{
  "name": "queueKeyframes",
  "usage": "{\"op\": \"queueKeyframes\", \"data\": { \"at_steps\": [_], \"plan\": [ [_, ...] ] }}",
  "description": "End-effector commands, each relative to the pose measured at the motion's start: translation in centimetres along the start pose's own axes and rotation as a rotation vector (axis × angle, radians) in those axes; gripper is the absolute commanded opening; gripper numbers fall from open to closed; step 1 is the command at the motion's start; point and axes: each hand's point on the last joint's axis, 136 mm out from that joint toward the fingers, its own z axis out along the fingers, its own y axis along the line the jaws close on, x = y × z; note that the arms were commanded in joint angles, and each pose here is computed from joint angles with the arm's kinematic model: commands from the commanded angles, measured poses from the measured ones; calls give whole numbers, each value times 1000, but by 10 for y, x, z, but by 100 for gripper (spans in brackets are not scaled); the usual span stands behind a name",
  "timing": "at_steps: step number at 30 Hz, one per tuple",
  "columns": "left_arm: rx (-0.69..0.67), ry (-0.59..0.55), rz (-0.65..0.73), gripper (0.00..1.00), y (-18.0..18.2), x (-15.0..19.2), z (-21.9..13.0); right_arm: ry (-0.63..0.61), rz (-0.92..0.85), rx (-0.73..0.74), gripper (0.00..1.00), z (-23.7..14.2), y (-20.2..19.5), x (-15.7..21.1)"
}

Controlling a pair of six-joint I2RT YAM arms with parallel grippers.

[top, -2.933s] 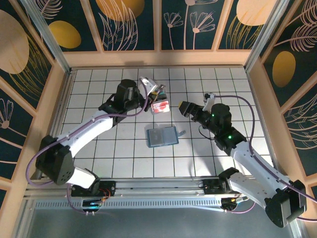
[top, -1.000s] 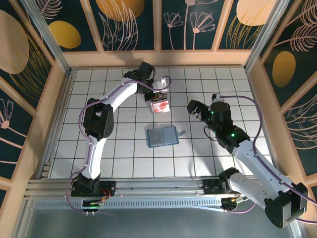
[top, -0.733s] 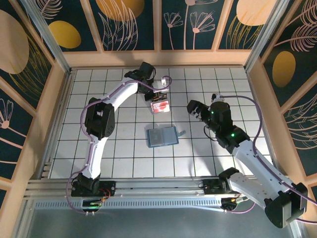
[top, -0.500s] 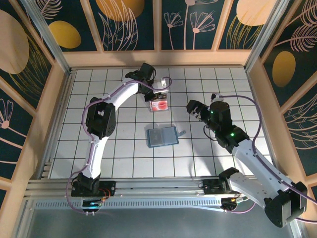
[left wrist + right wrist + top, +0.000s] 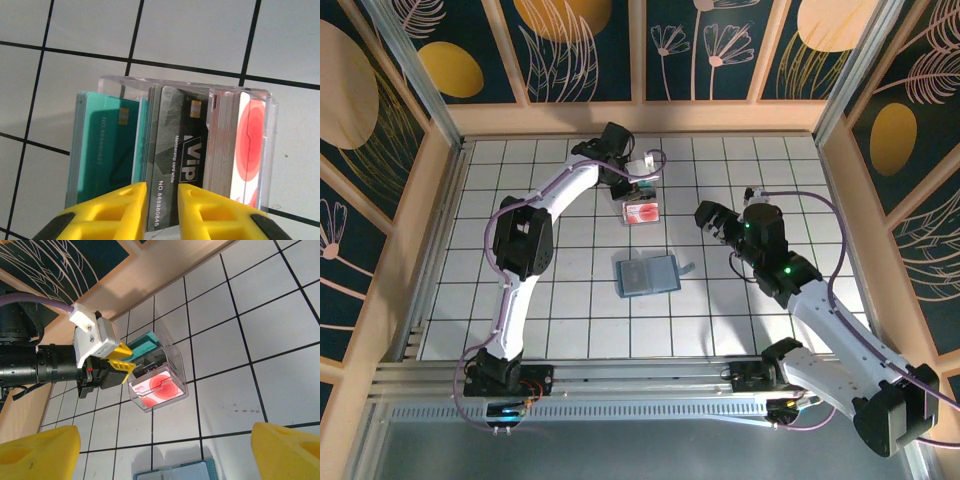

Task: Take the credit cards out of the card holder

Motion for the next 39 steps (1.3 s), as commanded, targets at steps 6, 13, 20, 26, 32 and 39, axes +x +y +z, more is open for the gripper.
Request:
{"op": "queueKeyframes", "data": {
  "at_steps": [6,13,20,26,32,39],
  "plan": [
    [-135,2,-64,38,35,-5,-4,-14,16,-13,89,3,1,-3],
    [-49,-48,-67,37,17,-19,-33,3,12,-2,88,4,-2,1],
    [-81,-202,-139,40,5,-43,-91,76,-1,43,77,10,-10,20],
    [-237,-348,-280,55,2,-47,-154,154,-58,92,69,13,-5,45],
    [-377,-517,-545,99,-7,-31,-211,294,-180,136,61,23,14,94],
    [-540,-590,-961,99,-21,34,-232,471,-353,147,56,39,44,159]
  ]
}}
